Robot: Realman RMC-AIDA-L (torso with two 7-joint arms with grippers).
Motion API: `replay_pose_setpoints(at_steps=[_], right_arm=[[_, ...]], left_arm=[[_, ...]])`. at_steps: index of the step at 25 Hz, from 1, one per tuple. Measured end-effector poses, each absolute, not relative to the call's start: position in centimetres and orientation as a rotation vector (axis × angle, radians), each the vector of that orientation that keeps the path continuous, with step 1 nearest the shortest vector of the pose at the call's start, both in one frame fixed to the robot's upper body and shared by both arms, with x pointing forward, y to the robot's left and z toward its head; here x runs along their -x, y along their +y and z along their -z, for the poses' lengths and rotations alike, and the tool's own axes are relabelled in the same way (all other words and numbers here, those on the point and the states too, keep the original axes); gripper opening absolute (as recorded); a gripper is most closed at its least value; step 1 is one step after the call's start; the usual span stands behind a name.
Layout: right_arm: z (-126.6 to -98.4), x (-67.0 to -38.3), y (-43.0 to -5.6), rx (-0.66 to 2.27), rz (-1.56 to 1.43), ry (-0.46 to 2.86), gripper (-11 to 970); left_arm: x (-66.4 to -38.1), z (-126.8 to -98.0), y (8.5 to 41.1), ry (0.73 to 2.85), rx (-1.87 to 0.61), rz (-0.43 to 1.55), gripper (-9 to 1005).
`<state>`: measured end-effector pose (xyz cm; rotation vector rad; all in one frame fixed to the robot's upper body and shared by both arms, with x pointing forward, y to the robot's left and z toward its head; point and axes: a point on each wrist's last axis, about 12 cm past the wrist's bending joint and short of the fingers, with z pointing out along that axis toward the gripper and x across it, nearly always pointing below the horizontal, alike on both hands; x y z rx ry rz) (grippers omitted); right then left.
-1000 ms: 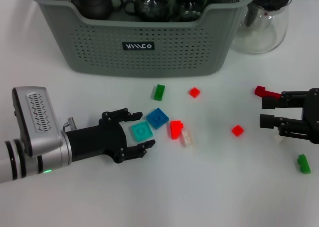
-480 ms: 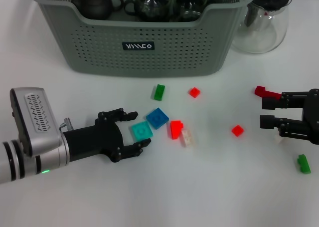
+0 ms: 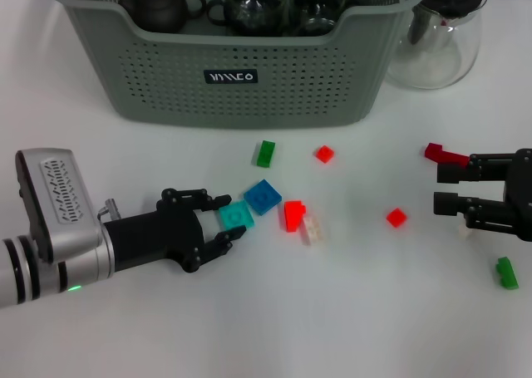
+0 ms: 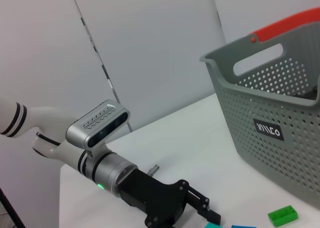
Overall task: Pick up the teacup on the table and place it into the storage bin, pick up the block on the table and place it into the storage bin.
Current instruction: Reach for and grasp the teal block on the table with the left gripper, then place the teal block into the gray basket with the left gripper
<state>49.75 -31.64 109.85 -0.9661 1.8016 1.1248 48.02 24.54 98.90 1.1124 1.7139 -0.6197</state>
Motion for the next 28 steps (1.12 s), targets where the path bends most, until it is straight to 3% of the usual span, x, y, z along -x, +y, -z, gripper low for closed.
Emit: replay_pose_setpoints(at_steps=[7,10,14,15,21,25,28], right_arm=[[-109.8,-49.6,-31.7,0.961,-1.125,1.803,517],[-109.8,-49.6,-31.7,0.961,-1.125,1.802,517],[-109.9,-49.7,-31.7,0.961,-1.126,1.800,517],[-109.9,-49.7,-31.7,0.962,-1.125,1.800,517],[-110.0,-49.9,-31.6,0.968,-1.124,1.796,518],[-110.1,-50.0,-31.6,0.969,-1.123,1.793,518],[-110.1,-50.0,-31.5,0.973,-1.120,1.789,518]], left_arm=[[-48.2,-99.1,24.8,1.715,-1.094,0.613,472],[-48.0,-100.6,25.9,1.665,-1.044,0.695,408],[-47.7,-102.8,27.4,1.621,-1.006,0.796,409],[-47.6,-105.7,29.2,1.542,-0.962,0.885,410],[-49.4,-111.6,31.1,1.312,-0.820,0.991,411],[-53.5,-117.3,31.5,1.263,-0.725,1.005,412],[-57.9,-121.3,30.7,1.391,-0.666,0.995,413]])
